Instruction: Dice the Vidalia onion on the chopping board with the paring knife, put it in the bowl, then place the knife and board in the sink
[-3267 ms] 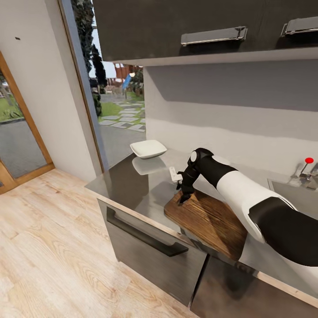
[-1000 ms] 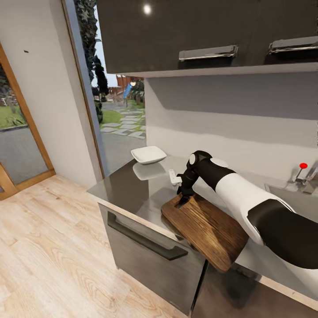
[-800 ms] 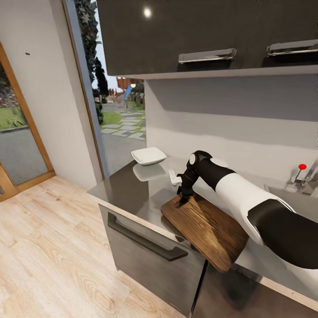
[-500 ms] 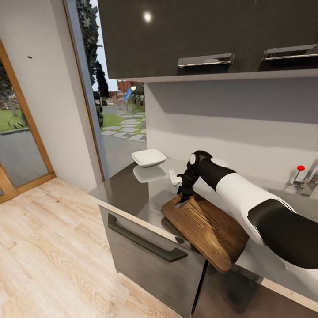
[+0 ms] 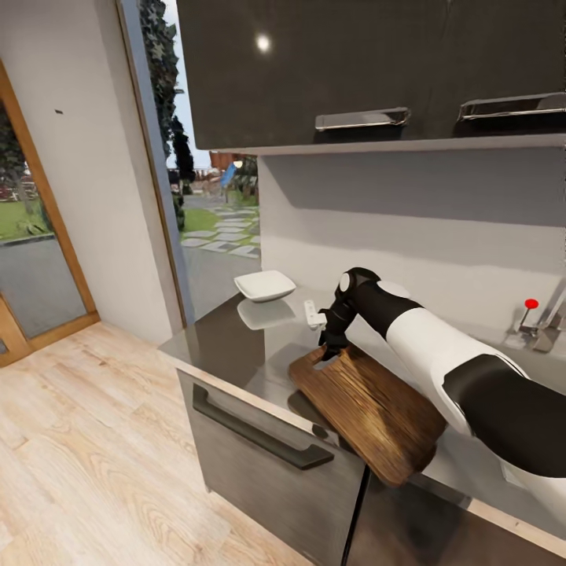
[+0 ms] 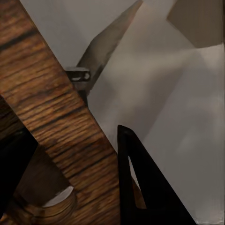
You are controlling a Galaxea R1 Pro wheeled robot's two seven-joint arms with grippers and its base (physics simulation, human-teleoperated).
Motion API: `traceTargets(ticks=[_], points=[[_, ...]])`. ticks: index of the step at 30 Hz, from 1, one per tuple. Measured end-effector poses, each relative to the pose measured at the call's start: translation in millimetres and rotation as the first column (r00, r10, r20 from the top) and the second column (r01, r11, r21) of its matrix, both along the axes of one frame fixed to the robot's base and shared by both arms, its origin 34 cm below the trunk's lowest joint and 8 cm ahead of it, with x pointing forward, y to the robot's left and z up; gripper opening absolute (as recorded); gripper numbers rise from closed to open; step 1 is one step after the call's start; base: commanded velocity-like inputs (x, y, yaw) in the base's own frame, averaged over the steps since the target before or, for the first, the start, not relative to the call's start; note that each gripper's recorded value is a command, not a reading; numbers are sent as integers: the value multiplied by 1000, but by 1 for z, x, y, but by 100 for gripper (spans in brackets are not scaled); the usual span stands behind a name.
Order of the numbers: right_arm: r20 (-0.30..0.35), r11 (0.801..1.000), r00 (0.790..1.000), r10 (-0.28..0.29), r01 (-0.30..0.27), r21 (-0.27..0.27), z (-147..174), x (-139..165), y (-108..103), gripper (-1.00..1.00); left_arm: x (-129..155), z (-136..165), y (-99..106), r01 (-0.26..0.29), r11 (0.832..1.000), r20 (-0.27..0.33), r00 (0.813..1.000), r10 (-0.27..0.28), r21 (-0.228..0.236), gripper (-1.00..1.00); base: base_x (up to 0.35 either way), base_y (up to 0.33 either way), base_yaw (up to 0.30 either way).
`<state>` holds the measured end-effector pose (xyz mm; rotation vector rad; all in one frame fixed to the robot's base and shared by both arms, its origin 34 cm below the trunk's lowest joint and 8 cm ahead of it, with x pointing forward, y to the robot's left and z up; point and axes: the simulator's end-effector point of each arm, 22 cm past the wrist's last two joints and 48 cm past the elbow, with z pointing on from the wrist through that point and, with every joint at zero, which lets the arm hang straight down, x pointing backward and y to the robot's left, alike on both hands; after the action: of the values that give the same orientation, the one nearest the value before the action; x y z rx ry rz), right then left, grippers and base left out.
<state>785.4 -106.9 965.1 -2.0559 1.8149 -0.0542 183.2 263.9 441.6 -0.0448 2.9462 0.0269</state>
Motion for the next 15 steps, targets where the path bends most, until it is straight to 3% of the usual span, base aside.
traceTargets(ticks=[7, 9, 15], points=[[-2, 998, 998, -70, 70, 2, 7, 1, -9, -100, 4, 0, -9, -1, 1000, 12, 1000, 1, -11, 100, 0, 0, 0], [-4, 993, 993, -116, 116, 2, 8, 2, -17, -100, 5, 1, -12, -1, 1000, 14, 1000, 1, -15, 100, 0, 0, 0], [-6, 988, 988, -154, 154, 15, 13, 2, -18, -100, 7, 1, -13, -1, 1000, 19, 1000, 1, -17, 100, 0, 0, 0]])
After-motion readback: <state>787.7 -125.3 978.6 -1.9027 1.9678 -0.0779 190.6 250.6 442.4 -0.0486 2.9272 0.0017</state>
